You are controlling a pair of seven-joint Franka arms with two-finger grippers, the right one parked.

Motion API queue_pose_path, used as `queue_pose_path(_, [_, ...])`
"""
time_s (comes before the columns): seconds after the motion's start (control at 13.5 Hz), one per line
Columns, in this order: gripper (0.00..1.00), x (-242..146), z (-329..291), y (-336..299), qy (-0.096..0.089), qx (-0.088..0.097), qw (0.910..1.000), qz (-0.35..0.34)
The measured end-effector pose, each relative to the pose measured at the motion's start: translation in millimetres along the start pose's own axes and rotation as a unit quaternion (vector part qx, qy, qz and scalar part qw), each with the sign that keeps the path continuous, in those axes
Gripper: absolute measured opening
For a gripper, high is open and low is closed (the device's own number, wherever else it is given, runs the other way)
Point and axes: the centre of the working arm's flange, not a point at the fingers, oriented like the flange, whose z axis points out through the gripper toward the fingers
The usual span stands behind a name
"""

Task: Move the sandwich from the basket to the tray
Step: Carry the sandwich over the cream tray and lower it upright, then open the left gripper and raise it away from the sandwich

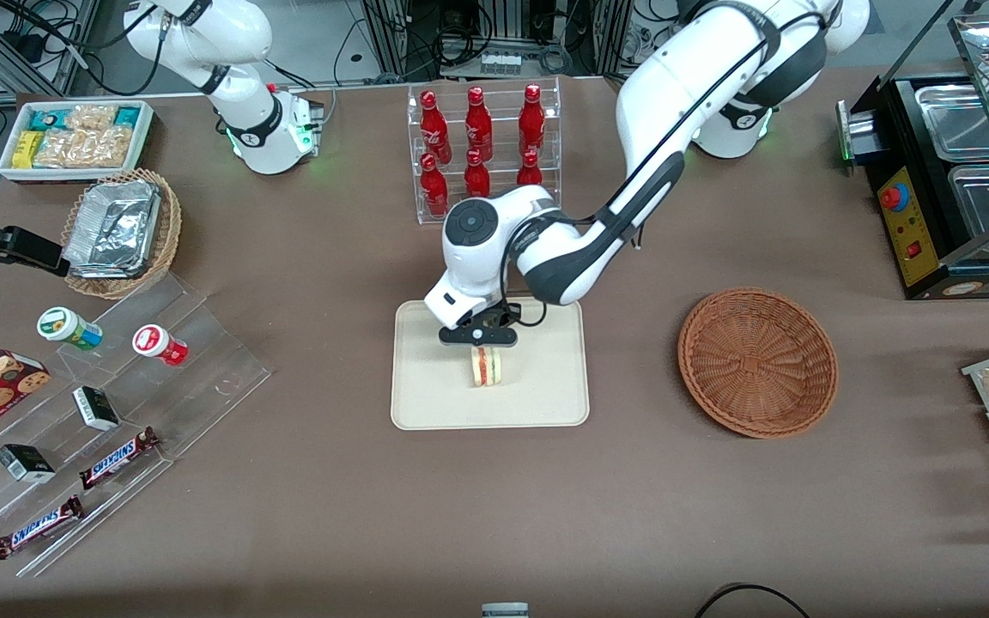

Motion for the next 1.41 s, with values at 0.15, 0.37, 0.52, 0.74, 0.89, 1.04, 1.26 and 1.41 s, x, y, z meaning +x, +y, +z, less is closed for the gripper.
queue_pose_path(0.15, [0.19, -5, 20, 4, 0.005, 0.012, 0.9998, 0.016])
queue_pose_path(0.37, [0.18, -8, 21, 10, 0.013, 0.016, 0.9994, 0.027])
queue_pose_path(0.52, [0.23, -7, 20, 10, 0.014, 0.015, 0.9994, 0.026])
queue_pose_path(0.74, [0.54, 5, 11, 4, 0.02, 0.014, 0.9996, 0.016])
queue_pose_path(0.89, [0.74, 17, -14, -6, 0.014, 0.029, 0.9995, -0.001])
queue_pose_path(1.04, [0.94, 24, -65, -17, 0.001, 0.032, 0.9991, -0.028])
queue_pose_path(1.26, [1.0, 23, -164, -47, -0.014, 0.045, 0.9968, -0.065])
queue_pose_path(1.41, [0.99, 28, -217, -80, -0.015, 0.046, 0.9943, -0.095])
